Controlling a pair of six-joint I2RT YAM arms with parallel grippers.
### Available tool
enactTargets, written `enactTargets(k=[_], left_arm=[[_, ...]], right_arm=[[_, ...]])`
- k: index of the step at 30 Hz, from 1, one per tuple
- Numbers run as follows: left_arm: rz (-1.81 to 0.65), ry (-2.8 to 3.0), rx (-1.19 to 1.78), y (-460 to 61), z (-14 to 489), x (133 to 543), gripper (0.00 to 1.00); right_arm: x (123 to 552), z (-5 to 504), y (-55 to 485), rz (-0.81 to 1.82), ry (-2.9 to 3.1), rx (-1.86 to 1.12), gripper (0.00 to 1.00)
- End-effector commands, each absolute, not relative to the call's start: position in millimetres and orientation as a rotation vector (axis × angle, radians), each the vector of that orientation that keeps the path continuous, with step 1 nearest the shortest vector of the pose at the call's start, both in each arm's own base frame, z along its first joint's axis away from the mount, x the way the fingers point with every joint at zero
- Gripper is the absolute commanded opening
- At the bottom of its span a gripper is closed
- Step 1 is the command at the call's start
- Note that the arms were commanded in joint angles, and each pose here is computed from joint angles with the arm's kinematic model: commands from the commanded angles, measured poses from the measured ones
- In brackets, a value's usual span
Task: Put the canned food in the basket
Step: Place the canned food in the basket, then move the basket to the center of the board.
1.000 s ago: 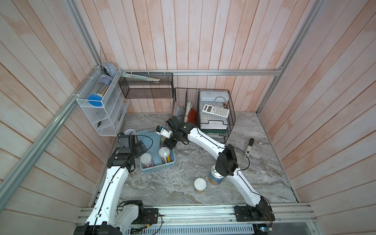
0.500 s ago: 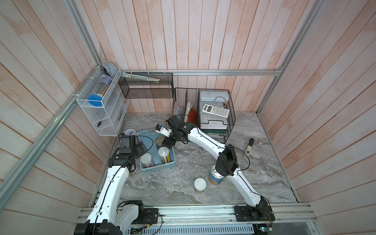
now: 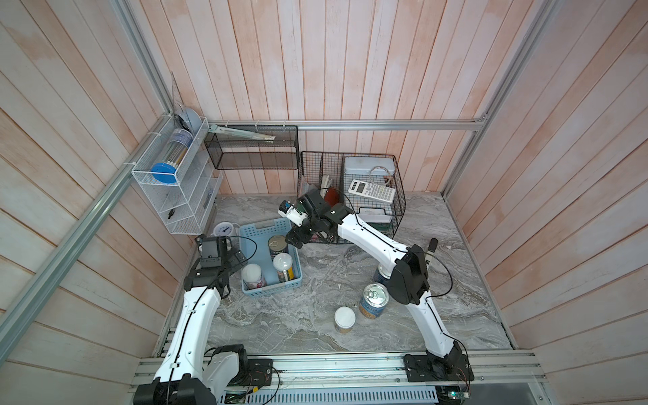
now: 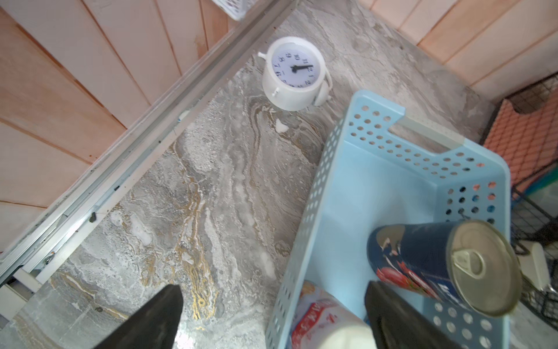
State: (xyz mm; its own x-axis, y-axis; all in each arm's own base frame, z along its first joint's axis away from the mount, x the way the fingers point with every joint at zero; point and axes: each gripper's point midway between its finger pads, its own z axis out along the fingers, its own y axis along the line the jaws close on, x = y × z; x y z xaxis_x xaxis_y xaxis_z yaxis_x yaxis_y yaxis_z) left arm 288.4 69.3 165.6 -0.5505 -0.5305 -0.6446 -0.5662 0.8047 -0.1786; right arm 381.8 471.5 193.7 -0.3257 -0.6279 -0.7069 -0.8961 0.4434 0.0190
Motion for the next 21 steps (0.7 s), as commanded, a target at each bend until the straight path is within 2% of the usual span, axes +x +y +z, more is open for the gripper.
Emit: enactTargets(k=[1,13,17,19,21], left_arm=[[0.055,2.249,-0.810,74,160,301,1.00],[0.047,2.353,-0.734,73,125,333,0.83],[0.043,2.381,-0.718,72,116,339,0.70],[0.047,2.402,-0.715,72,110,339,0.68],[0.038,2.414,-0.712,70,106,340,0.62]], right_arm=[[379,207,460,0.587,2.131,-1.155,0.92],[363,133,463,0.792,2.411,-1.056,0.79],[366,116,465,0.813,2.453,-1.034,0.75],[366,111,466,0.813,2.467,-1.031,0.73],[366,105,466,0.812,2.478,-1.022,0.68]])
